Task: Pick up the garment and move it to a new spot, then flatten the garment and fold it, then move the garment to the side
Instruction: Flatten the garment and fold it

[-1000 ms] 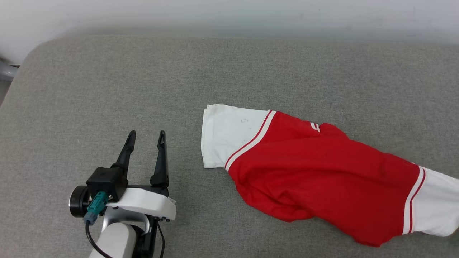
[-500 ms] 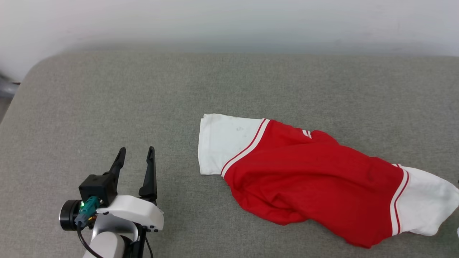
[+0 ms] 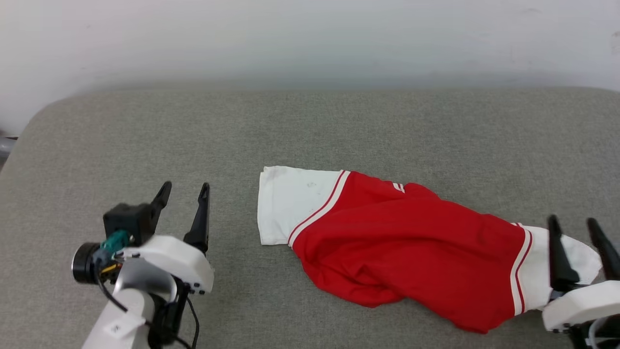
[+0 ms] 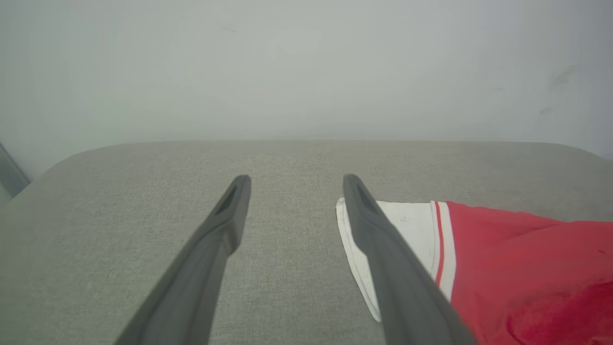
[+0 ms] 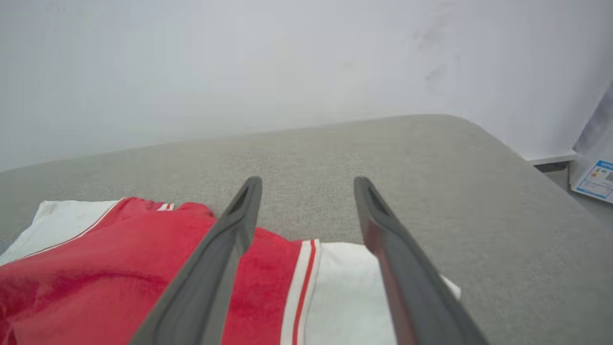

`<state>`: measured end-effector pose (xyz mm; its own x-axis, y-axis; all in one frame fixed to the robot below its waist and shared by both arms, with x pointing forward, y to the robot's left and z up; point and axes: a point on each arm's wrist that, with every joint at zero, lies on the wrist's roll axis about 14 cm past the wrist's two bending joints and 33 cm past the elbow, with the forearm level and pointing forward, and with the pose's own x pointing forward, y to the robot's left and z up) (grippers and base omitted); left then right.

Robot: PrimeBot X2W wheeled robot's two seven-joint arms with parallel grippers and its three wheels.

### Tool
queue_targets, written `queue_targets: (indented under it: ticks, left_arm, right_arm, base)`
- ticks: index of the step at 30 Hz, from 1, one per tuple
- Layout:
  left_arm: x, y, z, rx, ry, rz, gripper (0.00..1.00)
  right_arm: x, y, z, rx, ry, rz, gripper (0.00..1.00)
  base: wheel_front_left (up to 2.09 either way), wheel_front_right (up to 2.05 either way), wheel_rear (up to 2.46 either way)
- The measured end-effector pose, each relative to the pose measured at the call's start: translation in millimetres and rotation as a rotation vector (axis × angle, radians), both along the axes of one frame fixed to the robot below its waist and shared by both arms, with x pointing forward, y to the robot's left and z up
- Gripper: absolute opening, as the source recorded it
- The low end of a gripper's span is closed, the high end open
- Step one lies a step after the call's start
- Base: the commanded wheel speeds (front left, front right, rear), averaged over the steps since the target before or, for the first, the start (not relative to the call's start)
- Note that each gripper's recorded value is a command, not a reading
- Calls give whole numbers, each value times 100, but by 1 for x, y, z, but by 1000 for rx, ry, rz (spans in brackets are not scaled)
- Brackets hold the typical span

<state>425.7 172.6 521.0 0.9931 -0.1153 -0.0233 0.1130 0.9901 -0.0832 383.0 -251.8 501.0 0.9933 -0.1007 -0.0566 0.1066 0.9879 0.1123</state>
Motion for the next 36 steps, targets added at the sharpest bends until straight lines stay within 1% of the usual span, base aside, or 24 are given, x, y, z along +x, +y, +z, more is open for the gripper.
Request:
queue_targets:
  ticks: [4,7,14,17,22,24,32,33,34,36]
  left_arm:
    - [20,-15,-8,9,95,-85,100]
    - [37,-28,-17,30,189,-154,100]
    - [68,-55,-62,101,443,-301,100]
    - [72,-67,-87,126,555,-355,100]
    - [82,-75,-116,153,672,-401,100]
    - [82,-77,-135,190,753,-421,100]
    - [77,-85,-157,267,896,-483,100]
    - [77,-85,-157,267,896,-483,49]
    - [77,-86,-158,270,908,-491,0]
    - [76,-88,-159,274,909,-500,0]
  right_arm:
    - [1,19,8,-1,-19,45,100]
    - [3,28,6,0,-4,66,100]
    - [11,30,-4,-2,24,69,100]
    - [10,25,-12,4,41,51,100]
    - [12,18,-27,35,63,20,100]
    - [10,18,-39,60,87,9,100]
    - [9,12,-55,81,114,-18,100]
    - [9,12,-55,81,114,-18,100]
    - [12,11,-55,84,112,-20,100]
    - [12,9,-58,89,118,-23,100]
  base:
    - [0,0,0]
    - [0,0,0]
    - [0,0,0]
    - [0,0,0]
    - [0,0,0]
    - [0,0,0]
    - [0,0,0]
    - [0,0,0]
    - [0,0,0]
    - [0,0,0]
